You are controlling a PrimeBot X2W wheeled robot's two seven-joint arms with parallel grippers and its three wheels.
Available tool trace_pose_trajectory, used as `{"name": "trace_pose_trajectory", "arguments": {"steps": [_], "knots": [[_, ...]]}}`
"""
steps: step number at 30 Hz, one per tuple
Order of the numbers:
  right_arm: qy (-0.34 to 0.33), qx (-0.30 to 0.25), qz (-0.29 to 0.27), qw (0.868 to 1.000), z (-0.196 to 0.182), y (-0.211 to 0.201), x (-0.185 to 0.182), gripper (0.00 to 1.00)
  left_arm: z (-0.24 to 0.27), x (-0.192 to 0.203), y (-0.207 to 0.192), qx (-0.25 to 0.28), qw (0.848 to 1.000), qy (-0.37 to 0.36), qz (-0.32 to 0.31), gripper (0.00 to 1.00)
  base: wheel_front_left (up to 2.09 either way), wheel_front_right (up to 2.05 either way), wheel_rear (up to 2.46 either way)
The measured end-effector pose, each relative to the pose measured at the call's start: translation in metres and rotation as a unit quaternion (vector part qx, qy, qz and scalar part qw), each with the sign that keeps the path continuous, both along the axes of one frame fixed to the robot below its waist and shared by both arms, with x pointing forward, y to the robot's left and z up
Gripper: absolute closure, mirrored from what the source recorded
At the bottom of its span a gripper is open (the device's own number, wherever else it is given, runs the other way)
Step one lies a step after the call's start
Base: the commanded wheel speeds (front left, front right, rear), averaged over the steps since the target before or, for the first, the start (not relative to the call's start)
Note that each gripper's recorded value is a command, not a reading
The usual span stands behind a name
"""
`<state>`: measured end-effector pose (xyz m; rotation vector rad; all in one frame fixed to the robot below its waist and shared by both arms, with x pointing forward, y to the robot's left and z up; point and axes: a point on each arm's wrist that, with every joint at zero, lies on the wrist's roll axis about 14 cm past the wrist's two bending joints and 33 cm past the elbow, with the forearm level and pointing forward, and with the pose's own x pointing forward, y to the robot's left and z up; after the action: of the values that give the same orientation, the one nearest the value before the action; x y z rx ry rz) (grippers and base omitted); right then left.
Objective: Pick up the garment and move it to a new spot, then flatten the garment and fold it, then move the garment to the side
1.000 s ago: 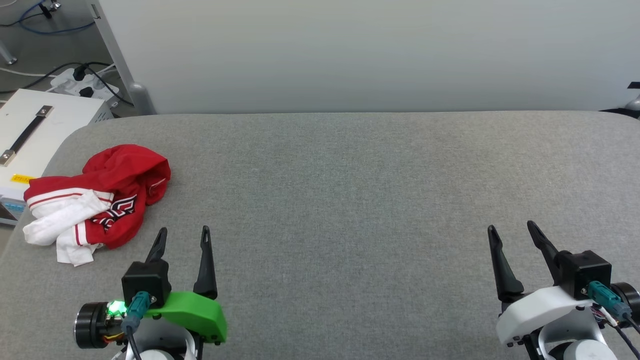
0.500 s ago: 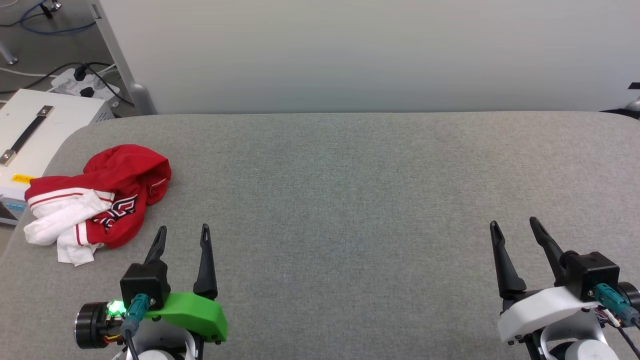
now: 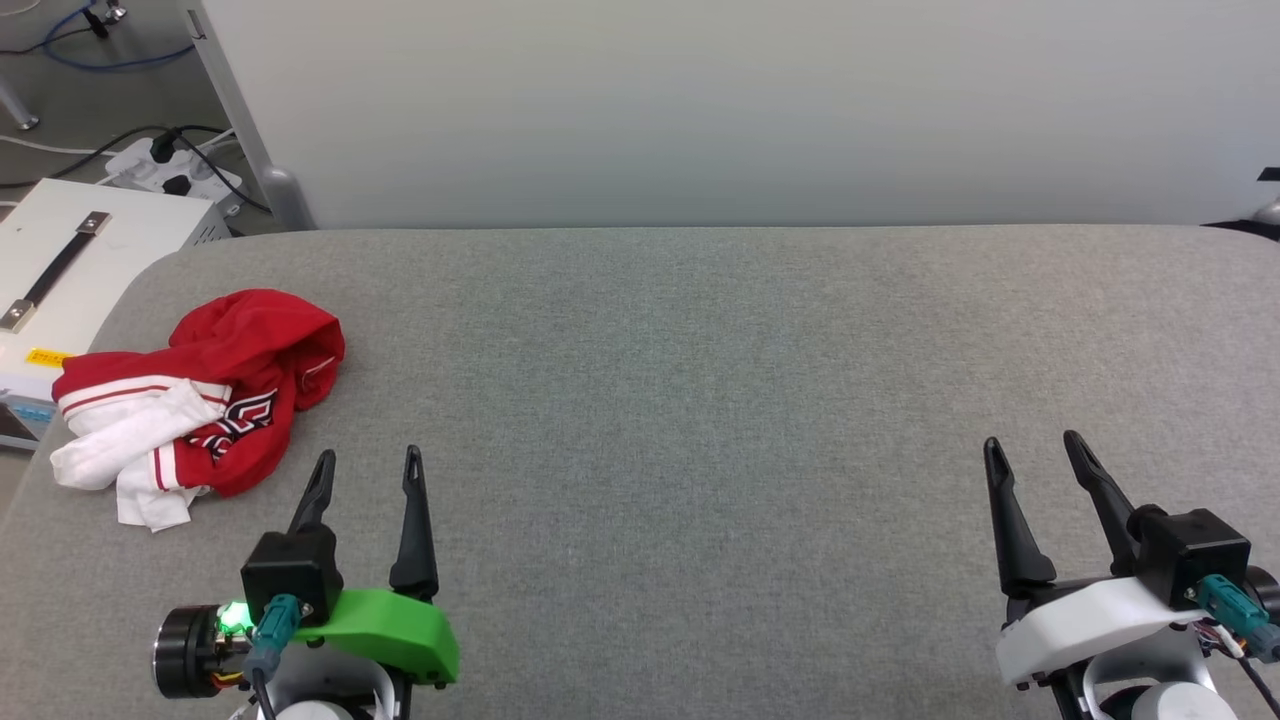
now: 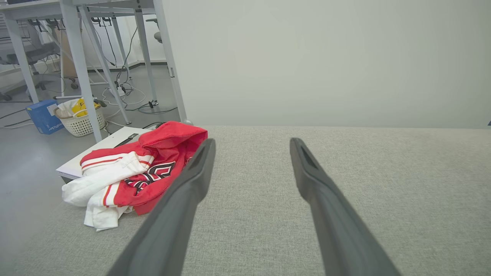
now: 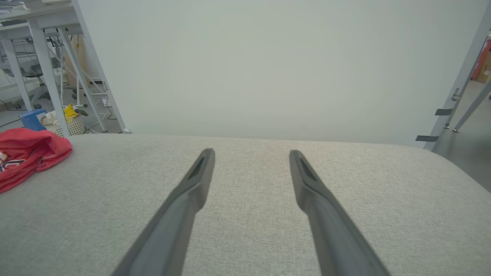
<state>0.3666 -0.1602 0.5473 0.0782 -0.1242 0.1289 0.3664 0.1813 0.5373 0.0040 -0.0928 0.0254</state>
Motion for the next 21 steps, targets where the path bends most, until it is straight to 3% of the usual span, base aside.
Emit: {"name": "trace_pose_trajectory", "arguments": {"steps": [21], "knots": [[-0.022,0.008,-0.006,1.0,0.0061,-0.0039,-0.0072,0.0,0.0011,-0.0057,-0.0025,-0.001,1.0,-0.014,-0.001,0.0,0.0,0.0,0.0]]}}
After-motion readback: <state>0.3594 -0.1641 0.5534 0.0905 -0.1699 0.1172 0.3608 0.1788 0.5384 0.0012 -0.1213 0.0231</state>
